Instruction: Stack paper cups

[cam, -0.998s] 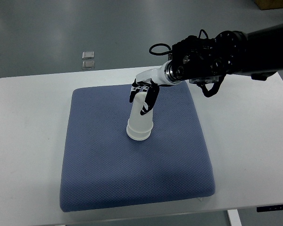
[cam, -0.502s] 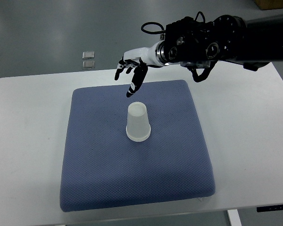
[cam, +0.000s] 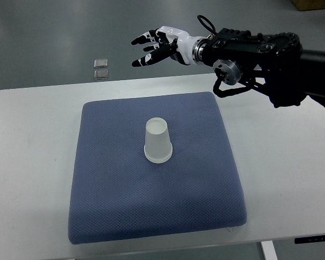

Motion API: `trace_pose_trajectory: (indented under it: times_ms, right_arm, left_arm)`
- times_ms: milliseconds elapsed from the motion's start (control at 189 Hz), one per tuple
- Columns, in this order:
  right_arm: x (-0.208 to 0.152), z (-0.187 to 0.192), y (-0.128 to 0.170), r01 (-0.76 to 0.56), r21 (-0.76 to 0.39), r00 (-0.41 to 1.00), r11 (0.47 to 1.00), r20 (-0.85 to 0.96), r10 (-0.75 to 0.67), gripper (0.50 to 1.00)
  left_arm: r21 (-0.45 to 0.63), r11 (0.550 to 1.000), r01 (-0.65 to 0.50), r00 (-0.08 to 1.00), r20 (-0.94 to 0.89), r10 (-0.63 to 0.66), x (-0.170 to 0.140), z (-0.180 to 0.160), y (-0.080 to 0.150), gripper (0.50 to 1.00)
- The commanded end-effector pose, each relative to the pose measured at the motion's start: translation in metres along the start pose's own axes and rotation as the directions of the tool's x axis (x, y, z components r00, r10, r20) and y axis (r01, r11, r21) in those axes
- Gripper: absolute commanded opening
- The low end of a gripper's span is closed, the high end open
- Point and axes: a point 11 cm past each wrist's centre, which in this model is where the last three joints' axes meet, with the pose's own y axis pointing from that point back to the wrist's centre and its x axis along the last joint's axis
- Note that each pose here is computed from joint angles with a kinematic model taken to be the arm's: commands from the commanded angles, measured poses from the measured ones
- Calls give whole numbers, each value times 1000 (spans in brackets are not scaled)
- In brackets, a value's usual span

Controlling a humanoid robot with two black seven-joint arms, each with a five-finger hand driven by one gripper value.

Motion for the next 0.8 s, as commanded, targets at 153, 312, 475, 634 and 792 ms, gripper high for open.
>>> trace_pose_trajectory:
  times_ms: [153,312,475,634,792]
  right_arm:
    - [51,69,8,-206,114,857,972,500,123,905]
    - [67,112,23,-318,95,721,943,671,176,905]
    - [71,140,35,-355,103,642,929,749,163,915]
    - [73,160,43,-369,102,628,924,760,167,915]
    - [76,172,47,-380,78,622,922,759,192,915]
  left_arm:
    - [0,1000,-3,1000,0,3,1,0,0,1000]
    - [0,1000,0,1000,0,0,0,0,0,1000]
    - [0,1000,3,1000,0,-3,-1,0,0,1000]
    - [0,1000,3,1000,2,-3,-1,0,0,1000]
    - [1,1000,6,1000,2,-6,-2,0,0,1000]
